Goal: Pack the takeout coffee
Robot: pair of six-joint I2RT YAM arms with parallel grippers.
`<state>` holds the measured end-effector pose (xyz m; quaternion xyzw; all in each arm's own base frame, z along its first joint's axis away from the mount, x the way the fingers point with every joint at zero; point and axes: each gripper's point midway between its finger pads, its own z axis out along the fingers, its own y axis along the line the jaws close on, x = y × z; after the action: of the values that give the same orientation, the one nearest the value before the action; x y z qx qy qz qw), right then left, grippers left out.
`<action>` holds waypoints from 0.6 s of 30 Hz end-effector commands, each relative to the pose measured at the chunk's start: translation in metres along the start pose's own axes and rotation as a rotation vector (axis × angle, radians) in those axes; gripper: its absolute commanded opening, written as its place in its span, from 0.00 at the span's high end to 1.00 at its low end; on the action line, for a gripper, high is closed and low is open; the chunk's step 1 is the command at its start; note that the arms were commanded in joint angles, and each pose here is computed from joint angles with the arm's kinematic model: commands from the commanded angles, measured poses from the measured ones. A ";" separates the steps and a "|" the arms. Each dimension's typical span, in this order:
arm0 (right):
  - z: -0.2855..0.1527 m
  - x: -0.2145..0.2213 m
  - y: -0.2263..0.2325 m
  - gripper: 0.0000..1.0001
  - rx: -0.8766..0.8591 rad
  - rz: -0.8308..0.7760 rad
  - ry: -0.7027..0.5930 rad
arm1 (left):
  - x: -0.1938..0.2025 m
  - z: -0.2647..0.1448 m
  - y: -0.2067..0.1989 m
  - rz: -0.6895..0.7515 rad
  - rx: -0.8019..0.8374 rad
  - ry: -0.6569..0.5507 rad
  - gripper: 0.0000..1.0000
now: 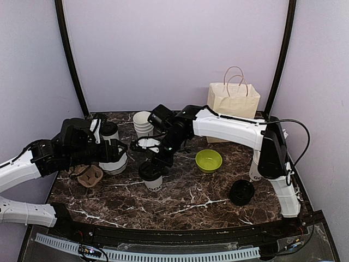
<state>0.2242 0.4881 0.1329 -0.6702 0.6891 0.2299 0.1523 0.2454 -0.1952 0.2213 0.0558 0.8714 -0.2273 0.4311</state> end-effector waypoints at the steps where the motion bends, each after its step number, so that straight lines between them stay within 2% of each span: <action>1: -0.002 -0.010 0.001 0.25 0.012 -0.005 -0.022 | 0.000 -0.002 -0.002 -0.014 0.020 -0.010 0.21; 10: -0.049 -0.016 -0.009 0.28 0.032 0.033 -0.105 | -0.004 -0.006 -0.001 -0.011 0.014 -0.026 0.21; 18: -0.112 0.005 -0.056 0.29 0.091 0.154 -0.208 | -0.005 0.001 -0.006 0.001 0.024 -0.016 0.21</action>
<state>0.2628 0.4482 0.1798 -0.6157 0.7208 0.2572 0.1876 0.2448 -0.1952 0.2223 0.0550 0.8704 -0.2303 0.4318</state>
